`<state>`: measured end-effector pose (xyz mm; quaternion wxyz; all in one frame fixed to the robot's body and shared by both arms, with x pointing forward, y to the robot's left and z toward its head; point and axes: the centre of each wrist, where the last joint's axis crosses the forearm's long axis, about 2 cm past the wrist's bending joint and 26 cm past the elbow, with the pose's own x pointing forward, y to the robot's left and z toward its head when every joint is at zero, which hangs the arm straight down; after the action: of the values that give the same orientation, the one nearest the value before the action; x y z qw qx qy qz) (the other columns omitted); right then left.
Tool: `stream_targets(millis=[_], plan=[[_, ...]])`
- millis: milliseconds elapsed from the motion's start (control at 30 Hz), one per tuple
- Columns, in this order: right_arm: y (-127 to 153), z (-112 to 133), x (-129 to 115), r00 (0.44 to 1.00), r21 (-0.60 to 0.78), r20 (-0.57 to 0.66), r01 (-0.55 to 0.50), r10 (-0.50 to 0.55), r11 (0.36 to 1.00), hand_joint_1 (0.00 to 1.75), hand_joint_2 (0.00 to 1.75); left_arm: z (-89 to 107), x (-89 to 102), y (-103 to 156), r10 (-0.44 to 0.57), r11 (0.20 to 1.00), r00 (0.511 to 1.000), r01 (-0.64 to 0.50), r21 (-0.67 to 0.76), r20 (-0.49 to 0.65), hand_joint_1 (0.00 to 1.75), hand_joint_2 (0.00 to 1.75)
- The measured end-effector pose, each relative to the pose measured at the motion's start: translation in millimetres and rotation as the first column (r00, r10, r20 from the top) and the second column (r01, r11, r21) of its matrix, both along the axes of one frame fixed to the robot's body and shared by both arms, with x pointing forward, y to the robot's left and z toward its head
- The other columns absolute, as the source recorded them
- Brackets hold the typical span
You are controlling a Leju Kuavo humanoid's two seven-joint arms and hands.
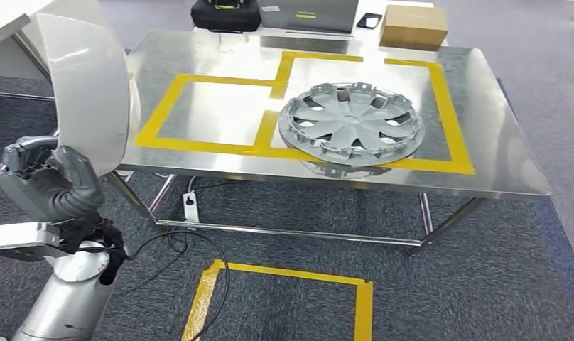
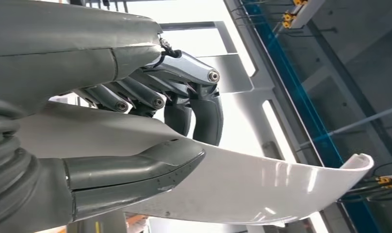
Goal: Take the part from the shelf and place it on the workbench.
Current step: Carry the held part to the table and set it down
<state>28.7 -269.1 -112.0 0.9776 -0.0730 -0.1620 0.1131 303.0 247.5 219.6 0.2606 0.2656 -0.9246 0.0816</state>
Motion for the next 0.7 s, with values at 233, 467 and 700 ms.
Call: stream_targets(millis=[233, 467, 700], plan=[[-1.5, -0.3, -2.4, 1.0, -0.004, -0.006, 0.0, 0.0, 1.0, 0.0, 0.0, -0.7, -0.2, -0.5, -0.002, 1.0, 1.0, 0.002, -0.001, -0.003, 1.75, 1.75], [-1.3, 0.0, 0.7, 1.0, -0.003, 0.0, 0.001, -0.001, 1.0, 0.0, 0.0, -0.3, 0.1, -0.3, -0.003, 1.0, 1.0, 0.002, -0.003, -0.006, 1.75, 1.75], [-0.8, 0.0, 0.3, 1.0, -0.001, -0.003, -0.003, 0.003, 1.0, 0.0, 0.0, -1.8, 0.7, 0.7, -0.003, 1.0, 0.999, 0.003, 0.01, -0.037, 1.75, 1.75]])
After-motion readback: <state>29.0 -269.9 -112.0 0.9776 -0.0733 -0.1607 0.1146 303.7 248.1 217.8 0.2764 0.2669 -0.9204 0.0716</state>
